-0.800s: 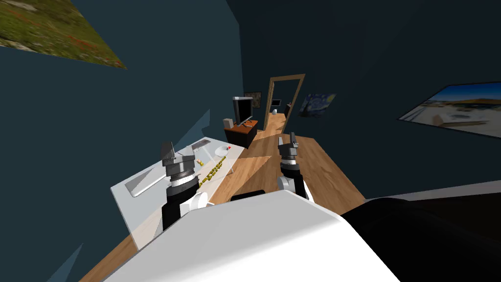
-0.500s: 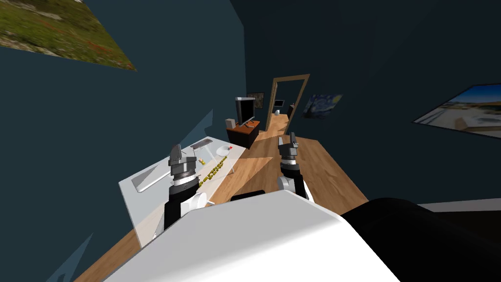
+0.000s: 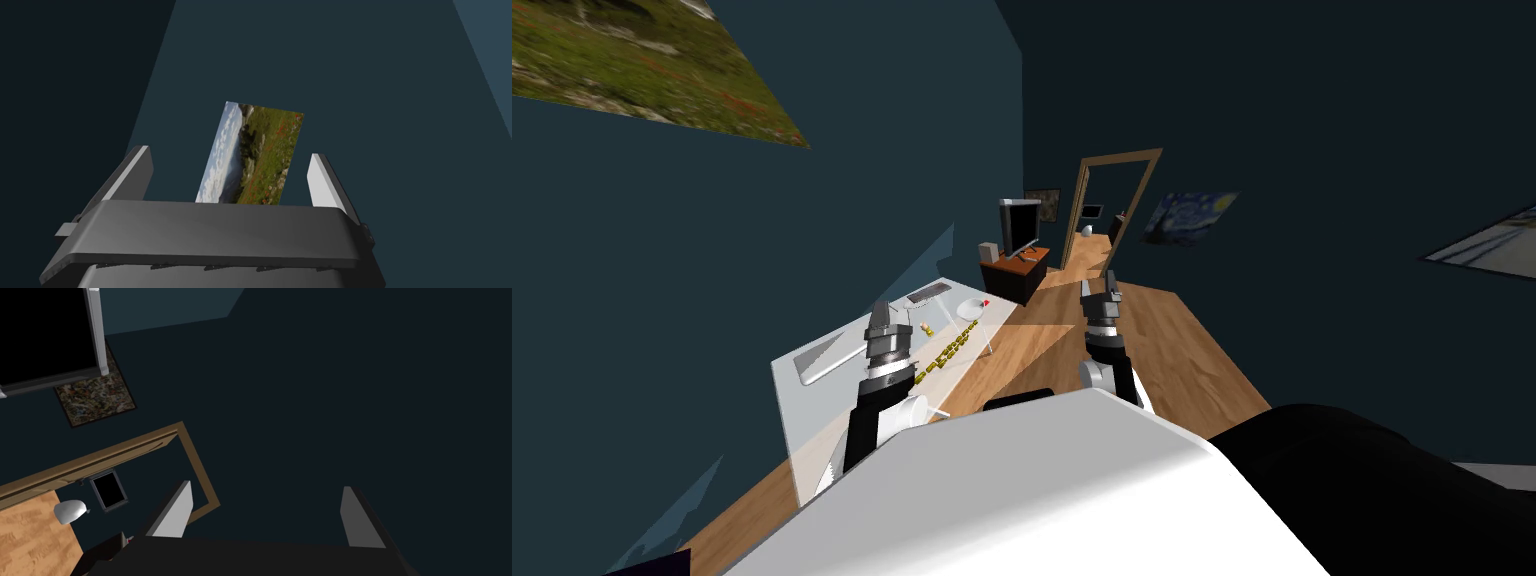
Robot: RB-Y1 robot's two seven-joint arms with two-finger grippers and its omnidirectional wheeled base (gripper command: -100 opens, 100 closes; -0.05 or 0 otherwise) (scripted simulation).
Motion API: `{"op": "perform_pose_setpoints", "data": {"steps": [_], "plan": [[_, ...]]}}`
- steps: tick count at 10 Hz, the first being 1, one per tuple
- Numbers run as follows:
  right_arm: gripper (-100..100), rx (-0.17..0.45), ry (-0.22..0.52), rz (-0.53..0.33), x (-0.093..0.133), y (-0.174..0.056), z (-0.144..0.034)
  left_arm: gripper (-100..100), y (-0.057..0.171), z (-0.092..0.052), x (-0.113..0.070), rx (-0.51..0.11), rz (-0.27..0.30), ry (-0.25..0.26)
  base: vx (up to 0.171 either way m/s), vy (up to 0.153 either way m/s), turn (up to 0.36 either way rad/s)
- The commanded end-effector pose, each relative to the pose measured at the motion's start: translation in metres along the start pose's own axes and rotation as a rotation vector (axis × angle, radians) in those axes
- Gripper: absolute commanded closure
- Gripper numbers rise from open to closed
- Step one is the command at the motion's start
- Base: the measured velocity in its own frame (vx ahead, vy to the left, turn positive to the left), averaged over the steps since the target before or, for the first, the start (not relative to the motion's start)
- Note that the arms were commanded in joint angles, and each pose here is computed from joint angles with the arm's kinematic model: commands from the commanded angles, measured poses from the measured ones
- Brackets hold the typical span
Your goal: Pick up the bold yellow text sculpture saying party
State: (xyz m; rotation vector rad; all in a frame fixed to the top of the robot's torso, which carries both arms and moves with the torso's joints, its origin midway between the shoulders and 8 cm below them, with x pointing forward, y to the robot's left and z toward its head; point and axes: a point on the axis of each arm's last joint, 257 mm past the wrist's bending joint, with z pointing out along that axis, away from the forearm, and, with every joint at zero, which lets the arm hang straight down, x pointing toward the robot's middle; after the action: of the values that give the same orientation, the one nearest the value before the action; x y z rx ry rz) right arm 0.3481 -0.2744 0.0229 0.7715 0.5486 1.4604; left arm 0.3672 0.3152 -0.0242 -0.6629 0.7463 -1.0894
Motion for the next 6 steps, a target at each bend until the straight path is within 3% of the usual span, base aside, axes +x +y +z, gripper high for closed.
{"op": "perform_pose_setpoints", "data": {"steps": [1, 6], "plan": [[0, 0.000, 0.000, 0.000, 0.000, 0.000, 0.000, -100, 0.019, -0.002, -0.007, -0.028, 0.019, 0.001, 0.047, -0.039, 0.081], [0, 0.000, 0.000, 0.000, 0.000, 0.000, 0.000, -100, 0.074, -0.013, -0.029, -0.134, 0.068, -0.008, 0.053, -0.054, 0.099]]}}
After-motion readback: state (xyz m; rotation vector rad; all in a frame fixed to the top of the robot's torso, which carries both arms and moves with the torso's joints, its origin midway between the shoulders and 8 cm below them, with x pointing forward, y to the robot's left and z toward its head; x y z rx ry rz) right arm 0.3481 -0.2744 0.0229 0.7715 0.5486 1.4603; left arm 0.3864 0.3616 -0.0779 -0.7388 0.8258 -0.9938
